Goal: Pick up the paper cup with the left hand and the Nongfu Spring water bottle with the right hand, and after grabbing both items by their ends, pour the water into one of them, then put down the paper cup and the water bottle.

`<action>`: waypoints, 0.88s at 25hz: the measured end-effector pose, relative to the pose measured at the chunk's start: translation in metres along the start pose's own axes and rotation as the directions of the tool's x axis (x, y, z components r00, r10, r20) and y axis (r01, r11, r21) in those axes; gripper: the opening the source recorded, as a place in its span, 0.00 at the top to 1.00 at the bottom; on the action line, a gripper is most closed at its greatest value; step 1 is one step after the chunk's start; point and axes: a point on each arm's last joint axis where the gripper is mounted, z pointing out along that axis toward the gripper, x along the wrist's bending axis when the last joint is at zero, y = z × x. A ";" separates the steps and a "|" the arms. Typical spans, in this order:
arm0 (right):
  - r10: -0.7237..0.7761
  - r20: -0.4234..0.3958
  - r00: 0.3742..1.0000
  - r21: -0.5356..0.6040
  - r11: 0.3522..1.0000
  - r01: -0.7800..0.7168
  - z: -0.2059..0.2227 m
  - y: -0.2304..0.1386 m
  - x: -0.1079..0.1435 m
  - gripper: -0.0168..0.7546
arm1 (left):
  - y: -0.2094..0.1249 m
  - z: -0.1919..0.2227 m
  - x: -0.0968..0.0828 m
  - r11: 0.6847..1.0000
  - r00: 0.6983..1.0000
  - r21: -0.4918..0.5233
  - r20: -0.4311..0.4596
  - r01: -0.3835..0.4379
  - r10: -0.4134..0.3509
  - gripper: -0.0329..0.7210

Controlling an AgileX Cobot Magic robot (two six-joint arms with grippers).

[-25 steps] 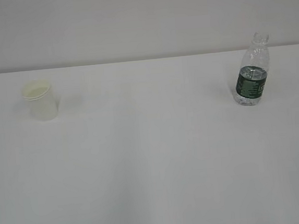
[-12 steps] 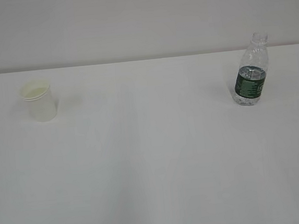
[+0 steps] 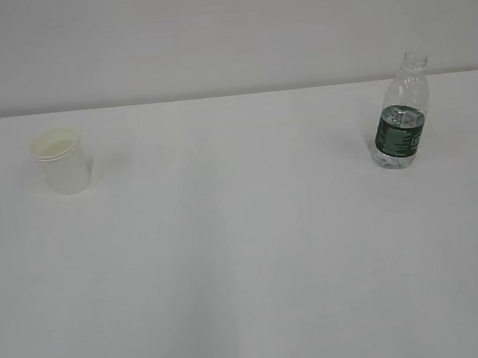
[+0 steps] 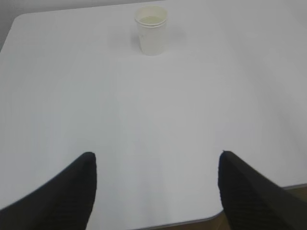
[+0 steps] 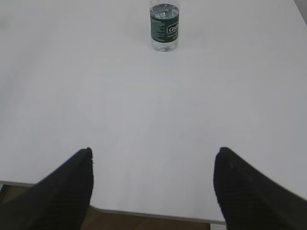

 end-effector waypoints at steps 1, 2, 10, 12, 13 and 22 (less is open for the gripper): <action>0.000 0.000 1.000 0.000 1.000 0.000 0.000 0.000 0.000 0.22 | 0.000 0.000 0.000 1.000 1.000 0.000 0.000 0.000 0.000 0.19; 0.003 0.000 1.000 0.000 1.000 -0.003 0.000 0.000 0.000 0.22 | 0.000 0.000 0.000 1.000 1.000 0.000 0.000 0.000 0.000 0.19; 0.003 0.000 1.000 0.000 1.000 -0.003 0.000 0.000 0.000 0.22 | 0.000 0.000 0.000 1.000 1.000 0.000 0.000 0.000 0.000 0.19; 0.003 0.000 1.000 0.000 1.000 -0.003 0.000 0.000 0.000 0.22 | 0.000 0.000 0.000 1.000 1.000 0.000 0.000 0.000 0.000 0.19; 0.003 0.000 1.000 0.000 1.000 -0.003 0.000 0.000 0.000 0.22 | 0.000 0.000 0.000 1.000 1.000 0.000 0.000 0.000 0.000 0.19; -0.002 0.009 1.000 0.001 1.000 0.002 0.000 0.000 -0.001 0.22 | 0.000 0.000 0.000 1.000 1.000 0.000 0.000 0.000 0.000 0.19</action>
